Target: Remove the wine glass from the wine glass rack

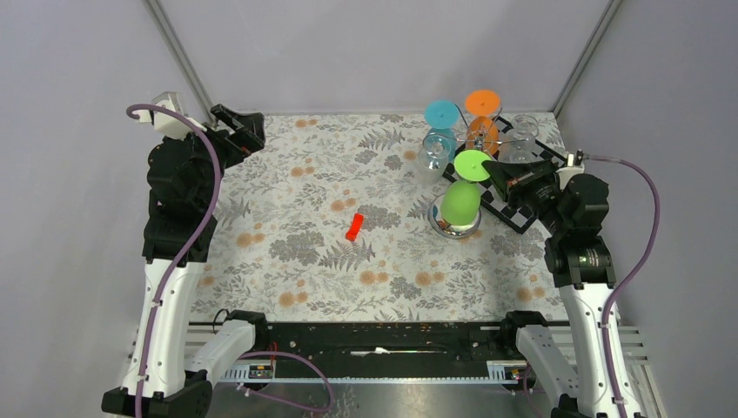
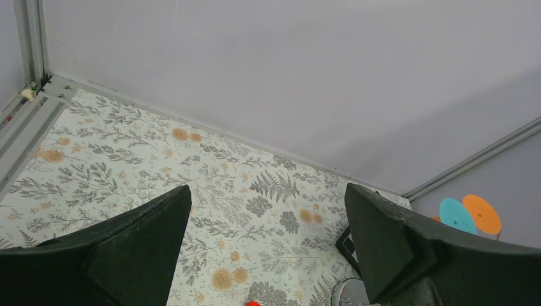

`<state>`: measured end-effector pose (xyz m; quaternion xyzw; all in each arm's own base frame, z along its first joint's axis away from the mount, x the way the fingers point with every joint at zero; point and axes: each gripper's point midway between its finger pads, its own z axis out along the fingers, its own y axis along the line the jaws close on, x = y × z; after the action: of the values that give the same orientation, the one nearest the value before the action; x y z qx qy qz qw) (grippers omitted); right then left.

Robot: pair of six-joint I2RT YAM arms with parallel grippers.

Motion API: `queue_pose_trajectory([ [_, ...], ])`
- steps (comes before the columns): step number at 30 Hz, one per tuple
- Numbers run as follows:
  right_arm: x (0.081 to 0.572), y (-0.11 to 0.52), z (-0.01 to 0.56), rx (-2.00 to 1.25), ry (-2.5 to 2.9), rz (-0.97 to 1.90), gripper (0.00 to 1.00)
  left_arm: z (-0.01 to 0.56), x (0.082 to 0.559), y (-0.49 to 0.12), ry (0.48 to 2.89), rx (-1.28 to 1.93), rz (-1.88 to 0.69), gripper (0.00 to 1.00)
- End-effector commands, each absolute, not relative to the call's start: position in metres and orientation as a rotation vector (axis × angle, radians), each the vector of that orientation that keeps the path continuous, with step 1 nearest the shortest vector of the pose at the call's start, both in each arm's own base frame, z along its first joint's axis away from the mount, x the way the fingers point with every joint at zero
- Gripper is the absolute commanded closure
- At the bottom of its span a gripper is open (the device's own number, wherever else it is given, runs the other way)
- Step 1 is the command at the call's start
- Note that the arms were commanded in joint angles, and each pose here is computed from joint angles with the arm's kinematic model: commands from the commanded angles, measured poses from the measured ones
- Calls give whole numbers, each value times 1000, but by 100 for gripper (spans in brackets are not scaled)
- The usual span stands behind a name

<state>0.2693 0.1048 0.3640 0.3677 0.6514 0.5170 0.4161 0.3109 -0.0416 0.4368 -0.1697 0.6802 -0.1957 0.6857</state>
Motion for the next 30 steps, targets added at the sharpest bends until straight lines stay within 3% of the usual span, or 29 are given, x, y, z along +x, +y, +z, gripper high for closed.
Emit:
queue_pose_trajectory([
  [1, 260, 115, 394, 780, 1601, 1357, 100, 452, 311, -38, 1474, -389, -438, 1],
  [17, 268, 133, 409, 683, 1575, 1402, 100, 451, 316, -40, 1482, -396, -452, 1],
  [30, 279, 102, 417, 742, 1446, 1213, 100, 464, 303, -38, 1436, -372, -445, 1],
])
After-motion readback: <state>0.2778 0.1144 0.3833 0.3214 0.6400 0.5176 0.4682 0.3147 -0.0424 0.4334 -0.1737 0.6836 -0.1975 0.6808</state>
